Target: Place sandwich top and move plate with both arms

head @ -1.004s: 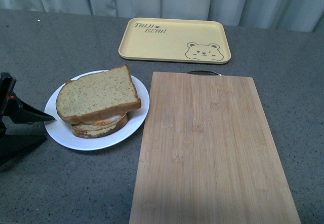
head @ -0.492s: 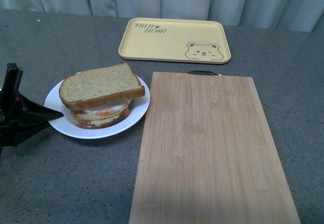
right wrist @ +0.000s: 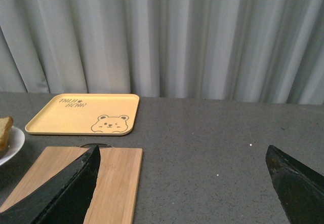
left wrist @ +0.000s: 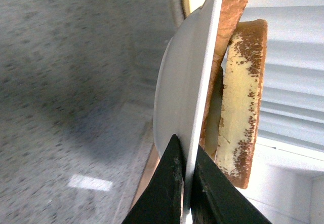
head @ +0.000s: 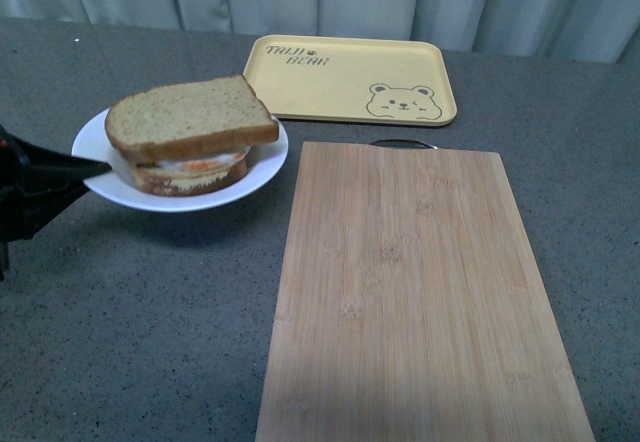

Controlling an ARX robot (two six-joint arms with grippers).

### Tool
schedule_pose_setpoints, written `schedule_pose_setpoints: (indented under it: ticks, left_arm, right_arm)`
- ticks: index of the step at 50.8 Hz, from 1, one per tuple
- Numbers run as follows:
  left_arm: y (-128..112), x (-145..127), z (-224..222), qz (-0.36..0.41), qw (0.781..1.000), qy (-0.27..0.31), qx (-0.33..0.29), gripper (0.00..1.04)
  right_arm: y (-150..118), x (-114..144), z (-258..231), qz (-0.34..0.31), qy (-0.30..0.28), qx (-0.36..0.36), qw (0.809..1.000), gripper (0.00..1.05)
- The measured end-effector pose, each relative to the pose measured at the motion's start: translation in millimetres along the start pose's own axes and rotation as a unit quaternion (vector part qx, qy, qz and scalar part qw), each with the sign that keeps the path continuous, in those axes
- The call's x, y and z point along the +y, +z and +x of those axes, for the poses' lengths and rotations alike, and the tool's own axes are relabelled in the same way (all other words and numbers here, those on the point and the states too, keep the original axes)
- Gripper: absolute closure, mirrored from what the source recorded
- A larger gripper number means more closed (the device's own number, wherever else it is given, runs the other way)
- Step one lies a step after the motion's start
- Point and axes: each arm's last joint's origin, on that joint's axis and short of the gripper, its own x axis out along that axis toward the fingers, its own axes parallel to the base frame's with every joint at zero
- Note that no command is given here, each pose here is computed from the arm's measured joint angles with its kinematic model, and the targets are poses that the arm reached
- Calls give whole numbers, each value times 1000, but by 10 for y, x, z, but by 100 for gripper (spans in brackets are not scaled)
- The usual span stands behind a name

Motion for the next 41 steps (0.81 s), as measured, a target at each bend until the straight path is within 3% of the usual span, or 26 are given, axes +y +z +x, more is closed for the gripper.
schedule_pose_setpoints:
  ticks: [12,29,41]
  left_arm:
    - [72,-350,423,8,1000,-21,-2,101]
    - [29,-649,1434,1,998,26,52,101]
    - [154,-849,1790,7,998,30,47,101]
  right_arm:
    - [0,0,0,0,0,0,1000,9]
    - [0,0,0,0,0,0,1000,9]
    - [0,0,0,0,0,0,1000,9]
